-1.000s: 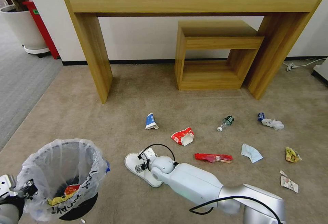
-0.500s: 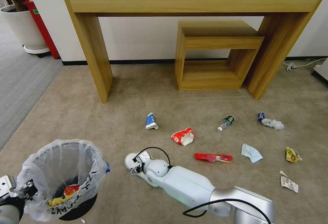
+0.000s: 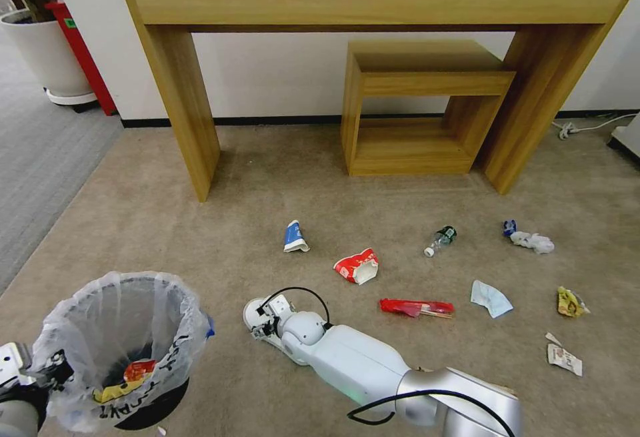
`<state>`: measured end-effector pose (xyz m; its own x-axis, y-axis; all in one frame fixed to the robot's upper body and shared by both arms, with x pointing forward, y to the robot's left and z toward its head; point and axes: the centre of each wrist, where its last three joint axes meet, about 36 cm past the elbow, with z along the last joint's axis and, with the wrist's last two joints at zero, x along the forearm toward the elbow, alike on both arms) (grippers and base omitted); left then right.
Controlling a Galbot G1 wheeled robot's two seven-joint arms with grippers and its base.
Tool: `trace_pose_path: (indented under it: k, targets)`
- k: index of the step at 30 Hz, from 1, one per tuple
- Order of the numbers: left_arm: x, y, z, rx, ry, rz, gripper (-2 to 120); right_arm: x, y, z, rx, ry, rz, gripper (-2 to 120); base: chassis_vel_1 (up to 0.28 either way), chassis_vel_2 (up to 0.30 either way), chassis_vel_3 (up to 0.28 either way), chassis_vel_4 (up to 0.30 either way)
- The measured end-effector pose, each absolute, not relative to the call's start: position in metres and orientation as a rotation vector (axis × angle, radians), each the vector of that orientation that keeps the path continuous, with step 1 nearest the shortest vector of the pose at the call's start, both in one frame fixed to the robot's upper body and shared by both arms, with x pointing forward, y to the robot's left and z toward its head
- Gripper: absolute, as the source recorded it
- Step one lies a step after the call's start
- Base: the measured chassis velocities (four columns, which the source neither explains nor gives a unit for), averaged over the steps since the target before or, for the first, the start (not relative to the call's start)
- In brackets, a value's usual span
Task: Pick up the trash bin and place the garbage on the floor into it.
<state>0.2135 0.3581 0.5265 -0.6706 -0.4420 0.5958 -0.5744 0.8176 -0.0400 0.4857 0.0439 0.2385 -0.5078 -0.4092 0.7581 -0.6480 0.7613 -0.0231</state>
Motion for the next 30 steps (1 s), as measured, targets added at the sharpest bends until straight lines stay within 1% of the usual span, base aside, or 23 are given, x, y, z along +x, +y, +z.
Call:
trace_pose_path:
  k: [16,18,19,21,23,24,25,27,28,29,30]
  targets:
    - [0.212,0.356,0.528,0.738,-2.426,0.289,1,0.482,0.048,0.223,0.765,-2.161,0.42,99,0.0,0.0,0.0,0.0]
    - [0.212,0.357,0.529,0.74,-2.428,0.286,1,0.483,0.047,0.224,0.756,-2.166,0.425,93,0.0,0.0,0.0,0.0]
    - [0.212,0.357,0.529,0.74,-2.428,0.286,1,0.483,0.047,0.224,0.756,-2.166,0.425,93,0.0,0.0,0.0,0.0]
    - [0.212,0.356,0.529,0.739,-2.43,0.284,1,0.484,0.043,0.225,0.746,-2.172,0.425,84,0.0,0.0,0.0,0.0]
    - [0.212,0.356,0.529,0.739,-2.43,0.284,1,0.484,0.042,0.225,0.745,-2.172,0.424,82,0.0,0.0,0.0,0.0]
    - [0.213,0.356,0.529,0.737,-2.431,0.283,1,0.486,0.039,0.226,0.74,-2.175,0.42,74,0.0,0.0,0.0,0.0]
    - [0.213,0.356,0.529,0.736,-2.432,0.282,1,0.487,0.038,0.227,0.736,-2.178,0.42,69,0.0,0.0,0.0,0.0]
    - [0.213,0.356,0.529,0.736,-2.432,0.281,1,0.487,0.037,0.227,0.734,-2.179,0.419,68,0.0,0.0,0.0,0.0]
    - [0.213,0.356,0.529,0.735,-2.433,0.28,1,0.489,0.035,0.228,0.728,-2.181,0.417,62,0.0,0.0,0.0,0.0]
    - [0.213,0.356,0.529,0.736,-2.434,0.28,1,0.49,0.034,0.228,0.723,-2.184,0.415,54,0.0,0.0,0.0,0.0]
    - [0.213,0.356,0.529,0.736,-2.434,0.281,1,0.491,0.033,0.229,0.721,-2.185,0.411,52,0.0,0.0,0.0,0.0]
